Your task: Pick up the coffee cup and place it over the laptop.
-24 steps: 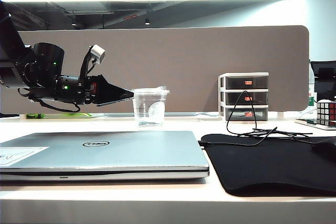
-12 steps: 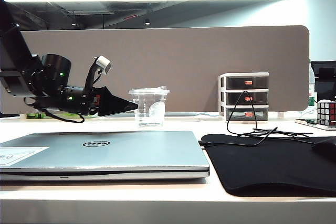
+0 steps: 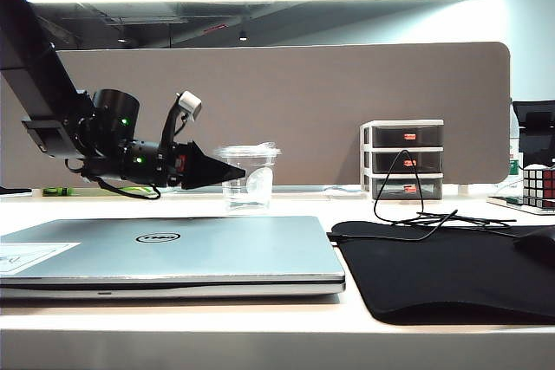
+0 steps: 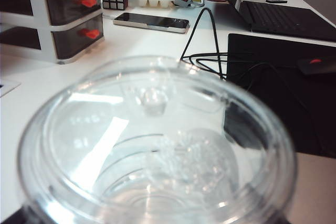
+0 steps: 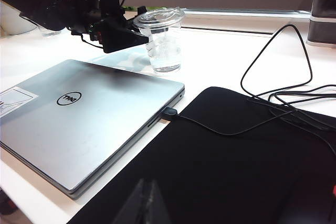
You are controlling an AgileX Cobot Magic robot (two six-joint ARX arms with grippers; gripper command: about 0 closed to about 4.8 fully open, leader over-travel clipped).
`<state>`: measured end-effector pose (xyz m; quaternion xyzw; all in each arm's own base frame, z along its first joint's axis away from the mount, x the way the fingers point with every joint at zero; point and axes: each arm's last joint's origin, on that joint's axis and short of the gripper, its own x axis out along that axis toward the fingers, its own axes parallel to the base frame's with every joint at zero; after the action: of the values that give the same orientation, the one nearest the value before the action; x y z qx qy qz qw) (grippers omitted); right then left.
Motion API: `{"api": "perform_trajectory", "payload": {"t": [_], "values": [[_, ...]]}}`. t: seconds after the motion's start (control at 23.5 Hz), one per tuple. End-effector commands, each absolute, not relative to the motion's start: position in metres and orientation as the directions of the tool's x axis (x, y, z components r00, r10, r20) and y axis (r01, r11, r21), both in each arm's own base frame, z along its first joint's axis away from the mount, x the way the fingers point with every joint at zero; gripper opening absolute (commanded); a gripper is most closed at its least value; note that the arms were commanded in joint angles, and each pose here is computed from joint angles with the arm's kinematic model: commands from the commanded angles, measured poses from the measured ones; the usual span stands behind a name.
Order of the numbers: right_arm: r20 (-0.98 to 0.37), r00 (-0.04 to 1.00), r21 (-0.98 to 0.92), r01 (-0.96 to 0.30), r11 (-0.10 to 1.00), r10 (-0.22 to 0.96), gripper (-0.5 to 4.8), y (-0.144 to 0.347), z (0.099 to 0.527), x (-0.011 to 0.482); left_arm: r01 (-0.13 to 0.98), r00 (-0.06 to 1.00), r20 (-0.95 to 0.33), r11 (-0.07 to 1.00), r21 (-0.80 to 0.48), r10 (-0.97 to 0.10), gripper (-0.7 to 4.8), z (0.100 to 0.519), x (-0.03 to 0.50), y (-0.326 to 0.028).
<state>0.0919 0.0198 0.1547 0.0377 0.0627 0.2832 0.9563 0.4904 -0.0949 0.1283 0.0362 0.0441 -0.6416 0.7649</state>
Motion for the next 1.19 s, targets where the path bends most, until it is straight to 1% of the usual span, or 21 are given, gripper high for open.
{"api": "perform_trajectory", "payload": {"t": [0.04, 0.21, 0.47, 0.6, 1.19], "values": [[-0.095, 0.835, 0.101, -0.534, 0.839, 0.542, -0.06, 0.020, 0.154, 0.092, 0.990, 0.140, -0.112, 0.141, 0.001, -0.984, 4.79, 0.126, 0.490, -0.107], [-0.095, 0.835, 0.101, -0.534, 0.839, 0.542, -0.06, 0.020, 0.154, 0.092, 0.991, 0.131, -0.115, 0.130, 0.014, -0.985, 4.79, 0.122, 0.495, -0.122], [-0.095, 0.835, 0.101, -0.534, 0.839, 0.542, -0.06, 0.020, 0.154, 0.092, 0.993, 0.116, -0.109, 0.113, 0.039, -0.987, 4.79, 0.129, 0.497, -0.134], [-0.095, 0.835, 0.101, -0.534, 0.840, 0.542, -0.06, 0.020, 0.154, 0.092, 0.991, 0.126, -0.103, 0.120, 0.063, -0.987, 4.79, 0.130, 0.498, -0.135], [-0.096, 0.835, 0.101, -0.534, 0.839, 0.542, -0.06, 0.020, 0.153, 0.092, 0.989, 0.127, -0.093, 0.119, 0.091, -0.988, 4.79, 0.133, 0.499, -0.135]]}}
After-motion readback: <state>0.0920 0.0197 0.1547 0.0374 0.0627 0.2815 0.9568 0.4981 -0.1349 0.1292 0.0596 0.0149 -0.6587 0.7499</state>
